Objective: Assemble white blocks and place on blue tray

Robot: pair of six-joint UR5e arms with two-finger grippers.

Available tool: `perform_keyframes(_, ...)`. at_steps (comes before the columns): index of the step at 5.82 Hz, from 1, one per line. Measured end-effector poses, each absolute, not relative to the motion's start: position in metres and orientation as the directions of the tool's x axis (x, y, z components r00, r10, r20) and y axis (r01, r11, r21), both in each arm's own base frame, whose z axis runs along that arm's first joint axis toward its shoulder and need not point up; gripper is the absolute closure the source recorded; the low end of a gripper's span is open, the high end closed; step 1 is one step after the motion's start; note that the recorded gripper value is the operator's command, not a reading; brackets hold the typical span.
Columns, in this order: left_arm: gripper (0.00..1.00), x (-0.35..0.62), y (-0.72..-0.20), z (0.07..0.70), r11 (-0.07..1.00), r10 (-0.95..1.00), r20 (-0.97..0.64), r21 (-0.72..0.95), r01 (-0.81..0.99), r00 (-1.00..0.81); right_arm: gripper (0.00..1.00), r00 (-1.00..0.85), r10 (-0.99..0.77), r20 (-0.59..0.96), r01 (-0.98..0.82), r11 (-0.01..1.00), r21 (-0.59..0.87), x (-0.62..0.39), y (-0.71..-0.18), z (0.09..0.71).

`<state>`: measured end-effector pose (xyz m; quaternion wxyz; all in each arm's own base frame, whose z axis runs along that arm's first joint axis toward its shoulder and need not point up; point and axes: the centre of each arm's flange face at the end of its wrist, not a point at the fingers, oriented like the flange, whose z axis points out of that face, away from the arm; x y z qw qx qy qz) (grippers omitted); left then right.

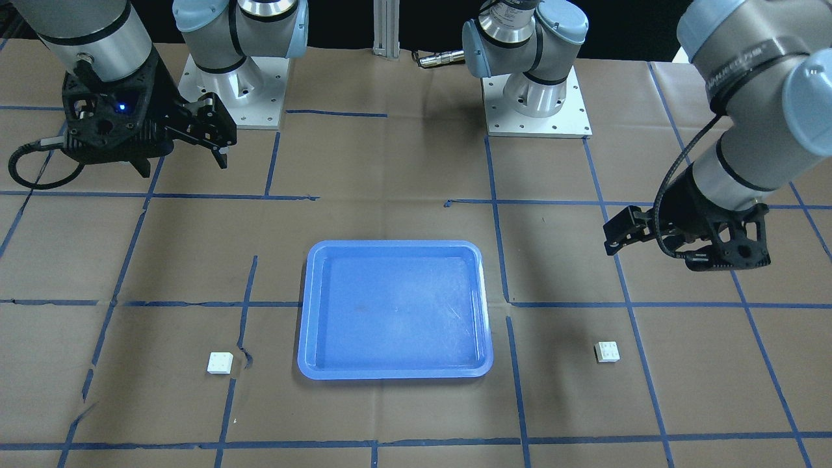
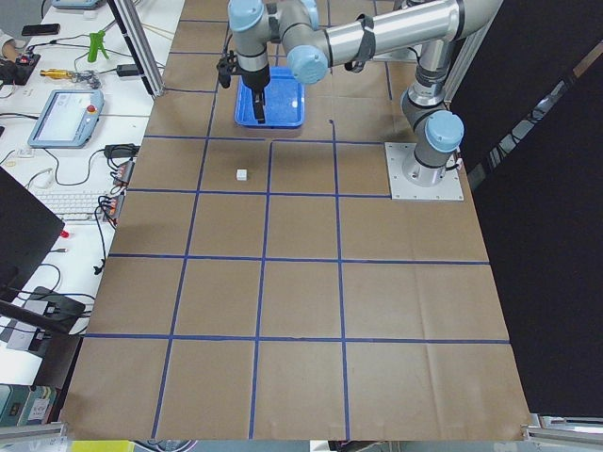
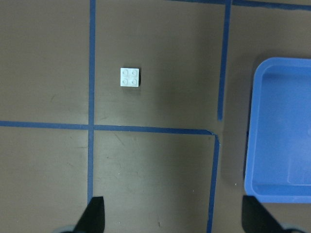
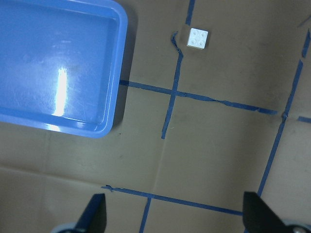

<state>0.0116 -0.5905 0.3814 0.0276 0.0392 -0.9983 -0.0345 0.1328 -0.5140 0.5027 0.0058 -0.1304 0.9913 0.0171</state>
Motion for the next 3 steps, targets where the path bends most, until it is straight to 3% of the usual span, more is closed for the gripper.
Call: perform_keyframes(3, 0.01, 0.029, -0.641, 0.274, 0.993, -0.081, 0.053, 0.085, -0.076, -0.995, 0.00, -0.734, -0.678, -0.033, -0.679, 0.733, 0.030, 0.126, -0.532, 0.484)
